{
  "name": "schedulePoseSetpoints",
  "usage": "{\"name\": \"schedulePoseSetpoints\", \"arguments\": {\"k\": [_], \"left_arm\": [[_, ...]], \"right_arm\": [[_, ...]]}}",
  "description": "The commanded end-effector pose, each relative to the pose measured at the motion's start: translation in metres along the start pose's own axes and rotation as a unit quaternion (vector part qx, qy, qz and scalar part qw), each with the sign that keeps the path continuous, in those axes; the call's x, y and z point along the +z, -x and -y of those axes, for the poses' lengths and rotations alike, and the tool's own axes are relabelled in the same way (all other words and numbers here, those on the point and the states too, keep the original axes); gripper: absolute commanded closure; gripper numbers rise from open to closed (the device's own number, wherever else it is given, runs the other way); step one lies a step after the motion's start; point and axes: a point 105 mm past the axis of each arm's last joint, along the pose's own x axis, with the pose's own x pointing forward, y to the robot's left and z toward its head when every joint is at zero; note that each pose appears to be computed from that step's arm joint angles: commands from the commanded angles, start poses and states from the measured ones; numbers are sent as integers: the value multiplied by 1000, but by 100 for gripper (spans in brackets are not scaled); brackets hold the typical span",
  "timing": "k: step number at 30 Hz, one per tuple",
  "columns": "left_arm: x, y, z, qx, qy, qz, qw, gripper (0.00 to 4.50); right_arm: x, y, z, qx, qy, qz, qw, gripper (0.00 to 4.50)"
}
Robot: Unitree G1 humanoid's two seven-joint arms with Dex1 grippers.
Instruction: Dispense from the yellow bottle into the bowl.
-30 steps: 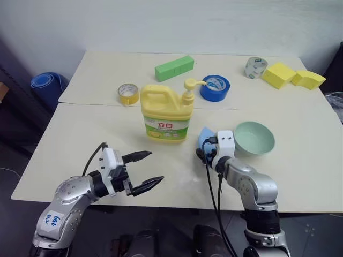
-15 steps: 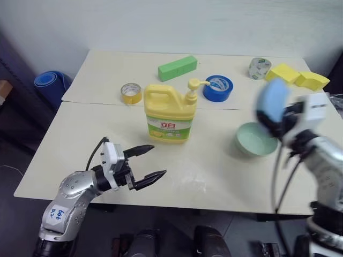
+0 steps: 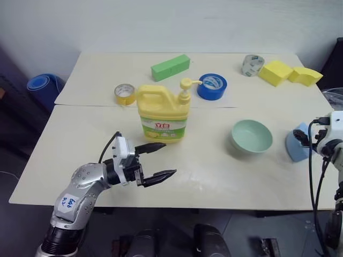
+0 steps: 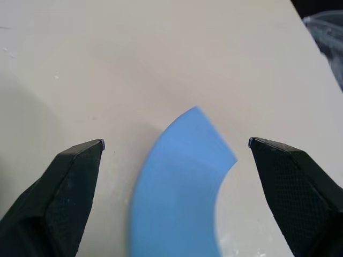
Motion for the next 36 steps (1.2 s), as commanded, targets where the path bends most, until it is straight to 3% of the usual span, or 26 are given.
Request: {"name": "schedulePoseSetpoints", "arguments": {"k": [1,3,7,13,17,20,25,30,32,36], "left_arm": [[8,3,-2,5,-17,11,1000,0],[7,2,-3,4,-20,12,1000,0],[6,0,-3,1,-20,15,1000,0],[5,0,-3,-6,-31,4,999,0],[6,0,-5,-1,-36,5,999,0],[6,0,-5,3,-40,3,999,0],[9,3,-4,9,-45,5,999,0],[28,9,-8,10,-30,17,999,0],[53,11,-11,5,-33,39,999,19],[122,4,-36,45,-129,124,983,114]], "right_arm": [[37,18,-21,77,38,80,993,2],[47,34,-68,193,47,121,973,2],[22,60,-140,329,82,110,934,2],[-14,35,-169,270,68,64,958,2],[-31,22,-180,250,107,50,961,2],[-40,13,-180,237,104,37,965,59],[-35,10,-184,237,114,49,964,202],[-27,12,-184,237,131,65,960,375],[-19,18,-184,254,165,77,950,445],[20,41,-202,334,211,132,909,450]]}}
